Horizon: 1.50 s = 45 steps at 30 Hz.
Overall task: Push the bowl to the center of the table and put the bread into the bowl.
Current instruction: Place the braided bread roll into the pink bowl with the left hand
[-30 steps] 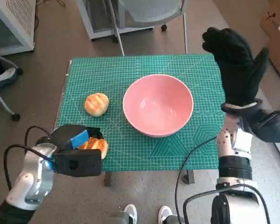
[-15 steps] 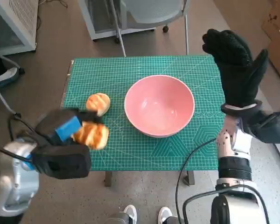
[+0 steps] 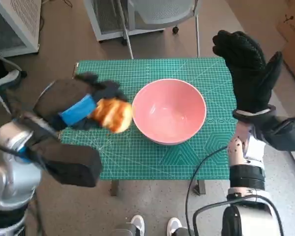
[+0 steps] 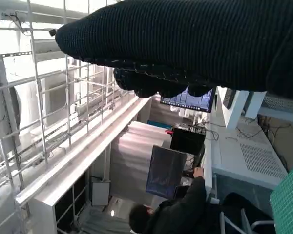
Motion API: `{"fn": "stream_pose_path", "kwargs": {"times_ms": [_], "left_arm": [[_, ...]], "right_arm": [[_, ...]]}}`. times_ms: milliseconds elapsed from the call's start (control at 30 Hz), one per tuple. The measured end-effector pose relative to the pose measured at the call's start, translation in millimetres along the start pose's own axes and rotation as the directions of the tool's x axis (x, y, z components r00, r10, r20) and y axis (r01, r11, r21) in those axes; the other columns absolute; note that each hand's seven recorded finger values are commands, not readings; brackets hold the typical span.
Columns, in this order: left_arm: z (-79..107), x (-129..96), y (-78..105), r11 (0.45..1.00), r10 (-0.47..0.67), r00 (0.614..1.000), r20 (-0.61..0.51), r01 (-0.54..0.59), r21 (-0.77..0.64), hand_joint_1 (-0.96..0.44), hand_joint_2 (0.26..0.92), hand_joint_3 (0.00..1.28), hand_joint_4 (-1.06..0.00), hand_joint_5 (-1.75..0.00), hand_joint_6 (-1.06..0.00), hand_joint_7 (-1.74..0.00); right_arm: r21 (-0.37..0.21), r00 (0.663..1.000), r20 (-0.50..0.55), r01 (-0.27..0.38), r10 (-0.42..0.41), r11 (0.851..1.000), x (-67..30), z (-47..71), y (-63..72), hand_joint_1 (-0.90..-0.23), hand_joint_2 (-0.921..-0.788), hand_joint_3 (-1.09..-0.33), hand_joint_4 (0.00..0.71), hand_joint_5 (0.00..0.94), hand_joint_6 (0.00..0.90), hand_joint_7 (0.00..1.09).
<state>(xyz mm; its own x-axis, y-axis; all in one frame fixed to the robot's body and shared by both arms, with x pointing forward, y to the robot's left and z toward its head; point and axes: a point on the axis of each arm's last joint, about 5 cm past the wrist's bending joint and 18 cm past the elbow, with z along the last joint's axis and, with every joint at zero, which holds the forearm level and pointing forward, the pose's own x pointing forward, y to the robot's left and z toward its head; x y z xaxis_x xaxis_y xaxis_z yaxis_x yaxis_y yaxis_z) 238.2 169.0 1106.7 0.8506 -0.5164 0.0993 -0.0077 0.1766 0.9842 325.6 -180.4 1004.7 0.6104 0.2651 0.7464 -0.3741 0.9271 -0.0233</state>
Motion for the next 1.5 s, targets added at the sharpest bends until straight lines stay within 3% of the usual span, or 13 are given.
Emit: {"fn": "stream_pose_path", "kwargs": {"times_ms": [233, 367, 533, 733, 967, 1267, 1300, 1333, 1400, 1433, 1467, 1500], "left_arm": [[19.4, 32.4, 5.7, 1.000, -0.023, 0.993, 0.118, 0.021, 0.023, 0.00, 0.910, 0.01, -0.78, -1.18, -0.73, -0.94], [26.3, 53.1, 2.9, 0.998, -0.044, 0.986, 0.161, 0.038, 0.040, 0.00, 0.918, 0.02, -0.76, -1.15, -0.68, -1.05], [31.7, 79.1, -10.6, 0.996, -0.088, 0.977, 0.195, 0.081, 0.045, 0.00, 0.920, 0.04, -0.74, -1.13, -0.65, -1.14], [35.9, 105.7, -33.3, 0.985, -0.172, 0.961, 0.215, 0.164, 0.058, 0.00, 0.917, 0.06, -0.67, -1.30, -0.69, -0.99], [31.4, 126.6, -57.7, 0.969, -0.246, 0.950, 0.193, 0.245, 0.031, 0.00, 0.914, 0.06, -0.72, -1.15, -0.65, -1.14], [18.9, 135.9, -74.4, 0.953, -0.301, 0.942, 0.149, 0.303, 0.016, 0.00, 0.919, 0.05, -0.73, -1.14, -0.63, -1.15], [17.5, 136.2, -75.2, 0.952, -0.305, 0.942, 0.143, 0.306, 0.015, 0.00, 0.919, 0.06, -0.69, -1.14, -0.64, -1.18], [15.9, 136.5, -76.0, 0.951, -0.309, 0.941, 0.137, 0.310, 0.013, -0.07, 0.920, 0.08, -0.62, -1.03, -0.63, -1.21], [13.4, 136.6, -77.4, 0.947, -0.318, 0.940, 0.126, 0.320, 0.008, -0.24, 0.920, 0.11, -0.55, -0.61, -0.61, -1.27], [12.4, 136.7, -78.1, 0.946, -0.323, 0.939, 0.121, 0.325, 0.005, -0.22, 0.887, 0.10, -0.47, -0.50, -0.52, -1.12], [11.4, 136.6, -78.7, 0.944, -0.328, 0.938, 0.116, 0.330, 0.002, -0.21, 0.839, 0.08, -0.32, -0.32, -0.40, -0.80], [10.7, 136.5, -78.9, 0.942, -0.333, 0.936, 0.111, 0.335, -0.003, -0.21, 0.824, 0.06, -0.26, -0.26, -0.37, -0.67]], "right_arm": [[-0.011, 1.000, 0.007, 0.000, 0.000, 1.000, -0.8, 1.3, -0.6, -0.657, -0.921, -0.561, 0.330, 0.000, 0.397, 0.01], [-0.018, 1.000, 0.014, 0.005, -0.005, 1.000, -1.9, 2.4, -0.7, -0.640, -0.921, -0.572, 0.330, 0.000, 0.389, 0.00], [-0.033, 0.999, 0.029, 0.015, -0.014, 0.999, -3.7, 5.0, -1.2, -0.631, -0.921, -0.585, 0.329, 0.000, 0.381, 0.00], [-0.046, 0.999, 0.034, 0.030, -0.028, 0.999, -8.3, 7.3, -3.4, -0.628, -0.921, -0.590, 0.322, 0.000, 0.379, 0.00], [-0.056, 0.998, 0.042, 0.051, -0.049, 0.997, -12.0, 9.3, -3.7, -0.623, -0.921, -0.594, 0.322, 0.001, 0.370, 0.00], [-0.071, 0.998, 0.036, 0.061, -0.059, 0.996, -16.1, 11.1, -3.0, -0.631, -0.921, -0.594, 0.307, 0.000, 0.355, 0.00], [-0.072, 0.998, 0.037, 0.062, -0.060, 0.995, -16.1, 11.4, -2.9, -0.632, -0.921, -0.594, 0.305, 0.000, 0.354, 0.00], [-0.073, 0.997, 0.037, 0.063, -0.061, 0.995, -16.2, 11.7, -2.9, -0.633, -0.921, -0.594, 0.304, 0.000, 0.354, 0.00], [-0.073, 0.997, 0.038, 0.064, -0.061, 0.995, -16.4, 12.1, -2.9, -0.634, -0.921, -0.594, 0.301, 0.000, 0.354, 0.00], [-0.074, 0.997, 0.038, 0.064, -0.062, 0.995, -16.4, 12.3, -2.8, -0.634, -0.921, -0.594, 0.301, 0.000, 0.353, 0.00], [-0.073, 0.997, 0.037, 0.065, -0.062, 0.995, -16.5, 12.3, -2.7, -0.634, -0.921, -0.594, 0.301, 0.000, 0.353, 0.00], [-0.074, 0.997, 0.037, 0.065, -0.062, 0.995, -16.5, 12.3, -2.7, -0.634, -0.921, -0.594, 0.301, 0.000, 0.352, 0.00]]}}
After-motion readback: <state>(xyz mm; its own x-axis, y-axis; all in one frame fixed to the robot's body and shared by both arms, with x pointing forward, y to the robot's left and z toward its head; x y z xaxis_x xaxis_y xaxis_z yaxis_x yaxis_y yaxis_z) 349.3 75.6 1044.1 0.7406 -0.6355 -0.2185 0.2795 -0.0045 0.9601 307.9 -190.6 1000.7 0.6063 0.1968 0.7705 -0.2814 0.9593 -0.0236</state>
